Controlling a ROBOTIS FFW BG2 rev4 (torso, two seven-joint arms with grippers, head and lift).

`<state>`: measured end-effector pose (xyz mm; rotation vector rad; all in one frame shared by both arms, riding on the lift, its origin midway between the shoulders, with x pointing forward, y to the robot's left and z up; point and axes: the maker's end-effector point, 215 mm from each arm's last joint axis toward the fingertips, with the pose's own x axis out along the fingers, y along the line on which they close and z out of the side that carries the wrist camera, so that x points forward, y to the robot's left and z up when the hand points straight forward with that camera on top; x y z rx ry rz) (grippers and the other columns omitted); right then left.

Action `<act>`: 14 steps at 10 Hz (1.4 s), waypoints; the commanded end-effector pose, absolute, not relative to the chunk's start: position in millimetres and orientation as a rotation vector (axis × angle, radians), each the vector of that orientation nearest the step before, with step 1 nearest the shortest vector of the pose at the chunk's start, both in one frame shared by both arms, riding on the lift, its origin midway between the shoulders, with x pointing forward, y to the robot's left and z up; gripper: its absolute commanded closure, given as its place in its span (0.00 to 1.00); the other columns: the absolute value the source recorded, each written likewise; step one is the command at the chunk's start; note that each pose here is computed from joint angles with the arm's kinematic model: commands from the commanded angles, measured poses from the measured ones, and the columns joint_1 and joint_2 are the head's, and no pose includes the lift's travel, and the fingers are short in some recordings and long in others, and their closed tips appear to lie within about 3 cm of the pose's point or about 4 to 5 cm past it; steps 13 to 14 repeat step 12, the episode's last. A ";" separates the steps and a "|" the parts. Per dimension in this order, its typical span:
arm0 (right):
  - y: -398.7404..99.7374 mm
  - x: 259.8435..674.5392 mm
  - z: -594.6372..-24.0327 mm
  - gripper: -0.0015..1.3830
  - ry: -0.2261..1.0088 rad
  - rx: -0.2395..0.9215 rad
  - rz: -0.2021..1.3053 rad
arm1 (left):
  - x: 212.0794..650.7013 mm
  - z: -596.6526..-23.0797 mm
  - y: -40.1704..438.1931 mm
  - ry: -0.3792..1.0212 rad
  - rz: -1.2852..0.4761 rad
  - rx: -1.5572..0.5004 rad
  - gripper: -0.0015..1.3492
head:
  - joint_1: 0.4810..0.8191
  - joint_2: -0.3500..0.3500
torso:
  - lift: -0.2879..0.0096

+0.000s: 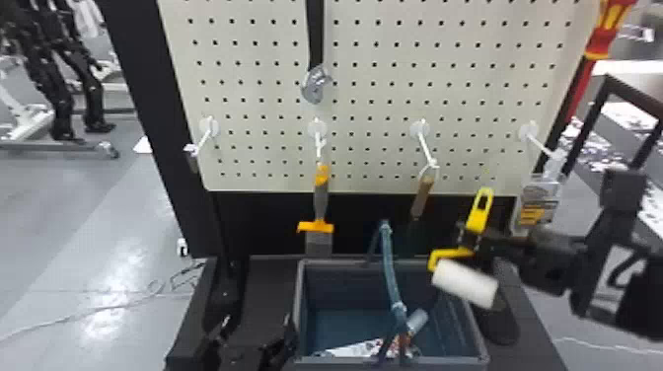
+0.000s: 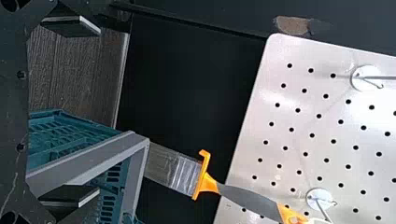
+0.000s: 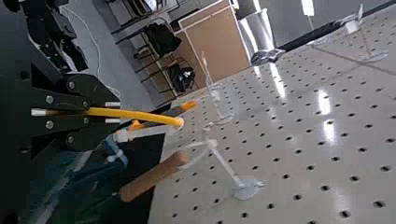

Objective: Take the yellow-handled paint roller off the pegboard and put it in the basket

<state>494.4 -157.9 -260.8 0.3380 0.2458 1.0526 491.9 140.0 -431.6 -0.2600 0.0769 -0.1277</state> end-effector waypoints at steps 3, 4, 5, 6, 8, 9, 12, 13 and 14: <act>-119.0 487.2 -335.0 0.93 0.340 0.436 1.111 | 492.7 -432.1 137.0 0.078 -0.133 -0.263 0.09 | 0.20 0.50 | 0.63; -108.1 484.9 -353.2 0.93 0.371 0.455 1.127 | 492.5 -432.7 136.1 0.079 -0.132 -0.265 0.09 | 0.20 0.50 | 0.63; -97.8 485.3 -367.7 0.93 0.385 0.475 1.149 | 492.4 -433.5 135.8 0.080 -0.129 -0.269 0.09 | 0.20 0.50 | 0.63; -93.4 489.4 -379.9 0.83 0.396 0.491 1.160 | 492.2 -433.1 136.9 0.077 -0.125 -0.272 0.09 | 0.20 0.50 | 0.63; -99.8 498.2 -385.3 0.12 0.388 0.484 1.142 | 492.4 -432.5 137.5 0.075 -0.125 -0.270 0.09 | 0.20 0.50 | 0.63; -101.5 499.5 -383.4 0.06 0.383 0.480 1.141 | 492.1 -432.8 139.0 0.075 -0.121 -0.273 0.09 | 0.20 0.50 | 0.63; -102.5 499.2 -381.0 0.12 0.372 0.497 1.139 | 492.0 -432.3 138.2 0.074 -0.122 -0.273 0.09 | 0.20 0.50 | 0.63; -102.5 499.2 -381.0 0.12 0.372 0.497 1.139 | 492.0 -432.3 138.2 0.074 -0.122 -0.273 0.09 | 0.20 0.50 | 0.63; -102.5 499.2 -381.0 0.12 0.372 0.497 1.139 | 492.0 -432.3 138.2 0.074 -0.122 -0.273 0.09 | 0.20 0.50 | 0.63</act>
